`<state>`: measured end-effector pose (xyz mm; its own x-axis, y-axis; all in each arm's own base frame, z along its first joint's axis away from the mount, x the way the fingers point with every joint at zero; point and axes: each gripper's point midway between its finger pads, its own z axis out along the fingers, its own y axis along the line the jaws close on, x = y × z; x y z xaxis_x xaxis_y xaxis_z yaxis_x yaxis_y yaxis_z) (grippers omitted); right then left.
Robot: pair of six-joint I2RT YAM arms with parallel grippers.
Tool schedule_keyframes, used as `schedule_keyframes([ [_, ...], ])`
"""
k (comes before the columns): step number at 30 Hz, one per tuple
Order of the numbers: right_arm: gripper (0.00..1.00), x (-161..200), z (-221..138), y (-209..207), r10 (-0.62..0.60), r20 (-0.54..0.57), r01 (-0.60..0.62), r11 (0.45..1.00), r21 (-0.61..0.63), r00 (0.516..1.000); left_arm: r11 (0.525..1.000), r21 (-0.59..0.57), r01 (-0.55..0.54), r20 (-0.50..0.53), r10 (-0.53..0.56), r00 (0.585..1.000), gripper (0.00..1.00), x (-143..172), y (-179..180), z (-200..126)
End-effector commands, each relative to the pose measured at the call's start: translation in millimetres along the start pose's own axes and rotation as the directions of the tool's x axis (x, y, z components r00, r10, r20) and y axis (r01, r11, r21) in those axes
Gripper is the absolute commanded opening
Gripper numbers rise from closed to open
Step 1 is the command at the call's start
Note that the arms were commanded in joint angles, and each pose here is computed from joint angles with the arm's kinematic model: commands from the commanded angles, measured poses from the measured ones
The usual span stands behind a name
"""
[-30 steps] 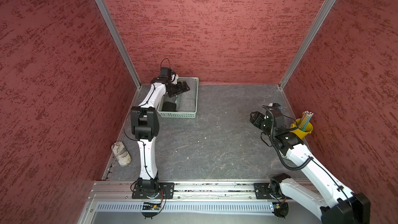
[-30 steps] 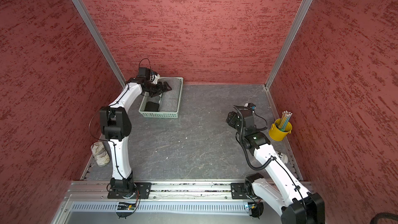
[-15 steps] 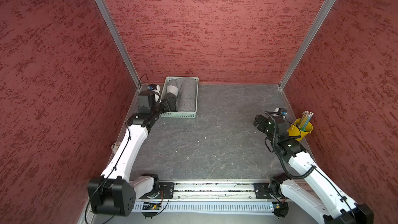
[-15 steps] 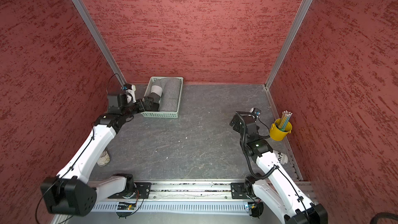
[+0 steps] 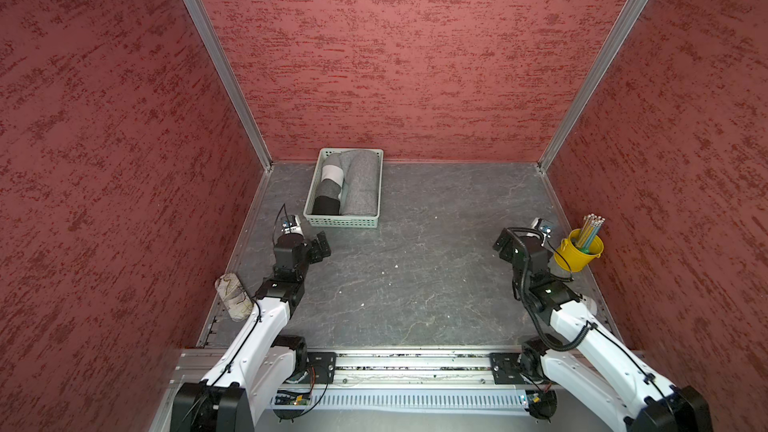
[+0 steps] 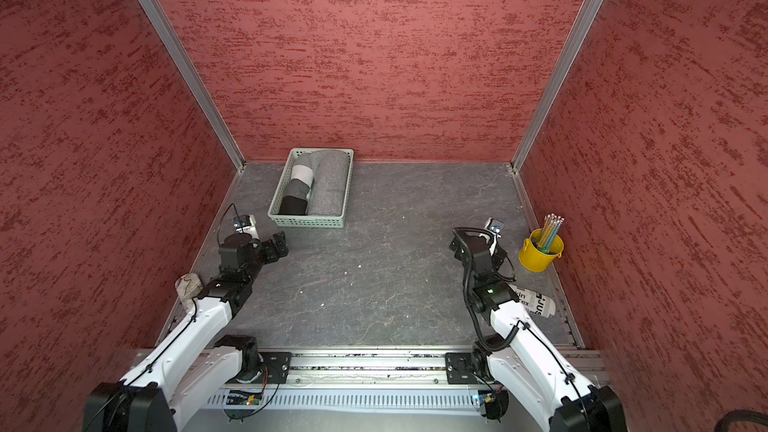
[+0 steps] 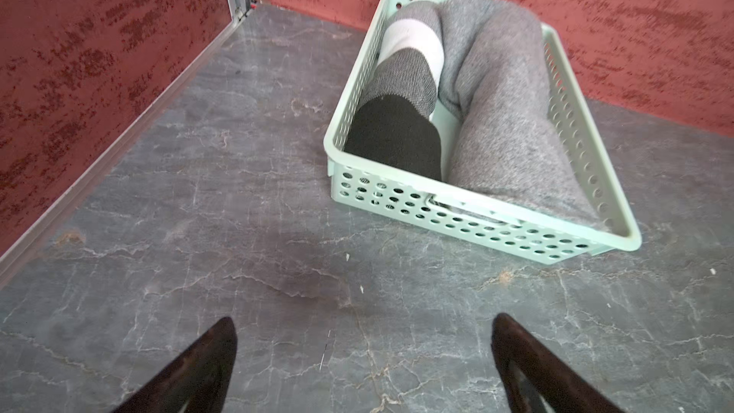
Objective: Roll up the scarf and place it into the basket
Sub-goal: Adjust the scarf at the basket.
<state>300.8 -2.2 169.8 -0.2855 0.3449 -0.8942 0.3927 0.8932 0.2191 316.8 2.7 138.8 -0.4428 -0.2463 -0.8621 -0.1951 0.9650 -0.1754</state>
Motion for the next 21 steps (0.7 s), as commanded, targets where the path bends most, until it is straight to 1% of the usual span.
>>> schedule_keyframes([
  [1,0.99,-16.9,0.4,-0.9,0.012,0.067,-0.014,1.0,0.019,0.998,0.999,0.045,0.009,0.088,-0.013,0.996,0.99,-39.7,-14.9,5.6],
  [3,0.99,-18.9,0.0,-2.3,0.011,0.07,-0.013,0.999,0.032,0.998,0.996,0.074,0.042,0.07,-0.047,0.996,1.0,-54.0,-24.8,16.0],
  [5,0.99,-22.4,-0.9,-4.1,0.01,0.08,-0.014,0.999,0.045,0.997,0.992,0.106,0.061,0.045,-0.066,0.997,1.0,-69.2,-38.1,33.1],
  [10,0.99,-31.0,-3.8,-6.8,0.018,0.105,-0.024,0.998,0.062,0.994,0.972,0.209,0.109,-0.061,-0.098,0.993,0.94,-101.7,-80.5,85.2],
  [16,0.99,-34.7,-3.6,-4.2,0.018,0.101,-0.024,0.998,0.062,0.995,0.969,0.213,0.126,-0.152,-0.095,0.984,0.94,-116.9,-110.6,158.0],
  [21,0.99,-34.5,-2.0,-2.2,0.027,0.094,-0.033,0.998,0.06,0.995,0.955,0.253,0.155,-0.216,-0.101,0.971,0.91,-117.2,-136.1,208.0],
])
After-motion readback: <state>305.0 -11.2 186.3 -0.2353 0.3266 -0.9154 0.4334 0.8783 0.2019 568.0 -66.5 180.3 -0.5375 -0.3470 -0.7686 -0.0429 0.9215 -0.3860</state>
